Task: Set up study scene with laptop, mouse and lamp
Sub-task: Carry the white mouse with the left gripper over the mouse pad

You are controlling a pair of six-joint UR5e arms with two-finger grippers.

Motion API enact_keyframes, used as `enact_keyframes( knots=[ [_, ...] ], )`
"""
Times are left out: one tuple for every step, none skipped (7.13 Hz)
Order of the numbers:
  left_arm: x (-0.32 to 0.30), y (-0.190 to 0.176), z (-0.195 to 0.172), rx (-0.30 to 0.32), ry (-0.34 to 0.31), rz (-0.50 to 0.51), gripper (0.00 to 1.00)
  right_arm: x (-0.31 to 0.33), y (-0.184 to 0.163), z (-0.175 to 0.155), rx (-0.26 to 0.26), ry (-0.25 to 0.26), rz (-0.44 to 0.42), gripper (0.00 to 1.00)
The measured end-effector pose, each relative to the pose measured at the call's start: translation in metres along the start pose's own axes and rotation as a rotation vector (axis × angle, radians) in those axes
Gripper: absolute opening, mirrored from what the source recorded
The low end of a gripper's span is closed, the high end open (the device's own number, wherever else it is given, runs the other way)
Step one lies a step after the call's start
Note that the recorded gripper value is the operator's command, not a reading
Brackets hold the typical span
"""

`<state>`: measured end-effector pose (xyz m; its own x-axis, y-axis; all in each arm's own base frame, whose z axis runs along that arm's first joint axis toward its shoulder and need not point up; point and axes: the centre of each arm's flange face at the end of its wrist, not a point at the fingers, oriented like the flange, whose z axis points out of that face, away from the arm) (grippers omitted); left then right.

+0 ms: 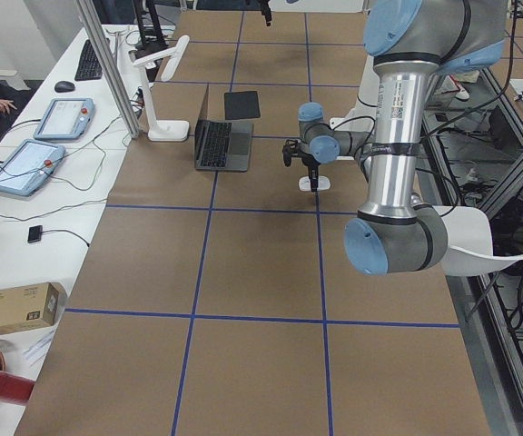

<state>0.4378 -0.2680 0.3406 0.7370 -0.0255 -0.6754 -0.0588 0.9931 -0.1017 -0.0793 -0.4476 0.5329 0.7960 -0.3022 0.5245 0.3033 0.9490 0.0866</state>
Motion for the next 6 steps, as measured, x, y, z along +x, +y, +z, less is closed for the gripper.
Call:
enact_keyframes(
  knots=[
    [0.031,-0.01,-0.016,0.01,0.002,-0.011,0.52,0.0,0.0,0.001,-0.001,-0.002,0.001,1.0],
    [0.054,-0.018,-0.028,0.019,0.008,-0.018,0.52,0.001,0.0,0.002,-0.002,-0.002,0.002,1.0],
    [0.068,-0.024,-0.034,0.025,0.014,-0.023,0.52,0.001,0.0,0.003,-0.004,-0.001,0.006,1.0],
    [0.081,-0.029,-0.037,0.03,0.022,-0.031,0.52,0.001,0.0,0.003,-0.005,-0.006,0.011,1.0],
    [0.095,-0.035,-0.039,0.034,0.031,-0.051,0.52,0.0,0.0,0.003,-0.005,-0.014,0.016,1.0],
    [0.113,-0.04,-0.042,0.038,0.045,-0.082,0.52,-0.001,0.0,0.003,-0.007,-0.025,0.021,1.0]
  ],
)
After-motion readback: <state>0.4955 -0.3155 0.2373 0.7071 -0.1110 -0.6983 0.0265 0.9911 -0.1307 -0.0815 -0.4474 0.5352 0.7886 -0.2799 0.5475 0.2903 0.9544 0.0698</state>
